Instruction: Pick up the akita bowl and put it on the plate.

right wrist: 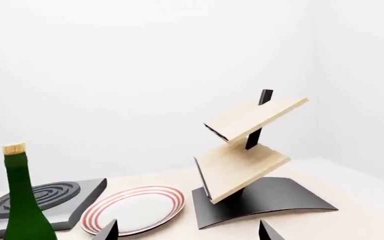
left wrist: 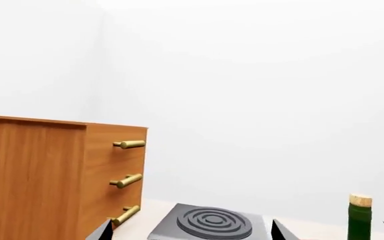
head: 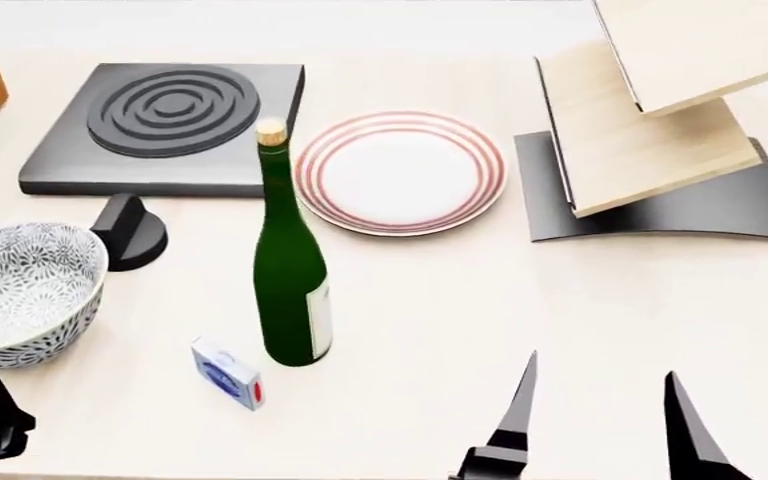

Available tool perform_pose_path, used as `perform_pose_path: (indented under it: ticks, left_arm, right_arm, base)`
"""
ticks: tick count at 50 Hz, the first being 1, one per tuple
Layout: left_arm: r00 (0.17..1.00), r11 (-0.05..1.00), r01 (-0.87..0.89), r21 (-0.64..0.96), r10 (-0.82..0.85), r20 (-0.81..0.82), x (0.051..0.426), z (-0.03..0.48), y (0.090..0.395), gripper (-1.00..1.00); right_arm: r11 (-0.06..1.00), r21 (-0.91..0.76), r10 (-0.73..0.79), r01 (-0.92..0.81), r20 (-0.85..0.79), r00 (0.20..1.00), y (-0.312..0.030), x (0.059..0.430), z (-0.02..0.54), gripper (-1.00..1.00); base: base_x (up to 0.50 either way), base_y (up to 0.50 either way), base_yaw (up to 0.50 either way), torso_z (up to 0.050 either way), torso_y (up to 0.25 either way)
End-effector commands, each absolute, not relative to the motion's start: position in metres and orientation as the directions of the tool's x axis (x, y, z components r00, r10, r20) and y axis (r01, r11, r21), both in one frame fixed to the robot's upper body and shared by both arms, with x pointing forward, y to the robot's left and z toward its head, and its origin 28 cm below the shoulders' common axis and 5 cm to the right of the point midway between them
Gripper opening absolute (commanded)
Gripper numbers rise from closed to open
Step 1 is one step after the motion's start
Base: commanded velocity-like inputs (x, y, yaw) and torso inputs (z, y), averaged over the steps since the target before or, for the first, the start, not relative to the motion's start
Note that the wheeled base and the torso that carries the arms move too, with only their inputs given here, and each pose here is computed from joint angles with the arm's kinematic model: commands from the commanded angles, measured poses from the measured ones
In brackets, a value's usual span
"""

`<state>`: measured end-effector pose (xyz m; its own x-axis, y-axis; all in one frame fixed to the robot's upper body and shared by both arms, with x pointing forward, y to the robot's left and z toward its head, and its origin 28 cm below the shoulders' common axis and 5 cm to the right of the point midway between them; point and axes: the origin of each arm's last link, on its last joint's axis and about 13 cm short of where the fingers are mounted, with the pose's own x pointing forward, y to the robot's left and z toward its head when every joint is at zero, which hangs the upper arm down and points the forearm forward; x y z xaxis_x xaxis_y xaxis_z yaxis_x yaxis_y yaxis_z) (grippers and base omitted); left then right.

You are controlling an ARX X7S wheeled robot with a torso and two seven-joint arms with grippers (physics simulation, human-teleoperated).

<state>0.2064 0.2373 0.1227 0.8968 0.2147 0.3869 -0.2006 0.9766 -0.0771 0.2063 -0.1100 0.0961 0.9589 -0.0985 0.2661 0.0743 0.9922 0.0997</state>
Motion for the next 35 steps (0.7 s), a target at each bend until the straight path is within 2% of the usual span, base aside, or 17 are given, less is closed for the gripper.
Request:
perform_pose_path:
  ticks: [1, 21, 35]
  left_arm:
    - [0.899, 0.978, -0.194, -0.072, 0.207, 0.385, 0.2065, 0.1207, 0.2363, 1.00]
    - [0.902, 0.979, -0.189, -0.077, 0.205, 0.381, 0.2077, 0.1212, 0.2358, 1.00]
    - [0.903, 0.980, -0.186, -0.067, 0.198, 0.382, 0.2070, 0.1193, 0.2343, 1.00]
  right_arm:
    - [0.996, 0.076, -0.073, 0.054, 0.265, 0.961, -0.1062, 0.2060, 0.0929, 1.00]
    - [0.997, 0.053, -0.066, 0.053, 0.264, 0.962, -0.1038, 0.2061, 0.0910, 1.00]
    - [0.999, 0.024, -0.049, 0.044, 0.263, 0.964, -0.1000, 0.2060, 0.0877, 1.00]
  base:
    - [0.29, -0.10, 0.00, 0.000, 0.000]
    - [0.28, -0.08, 0.00, 0.000, 0.000]
    - [0.01, 0.00, 0.00, 0.000, 0.000]
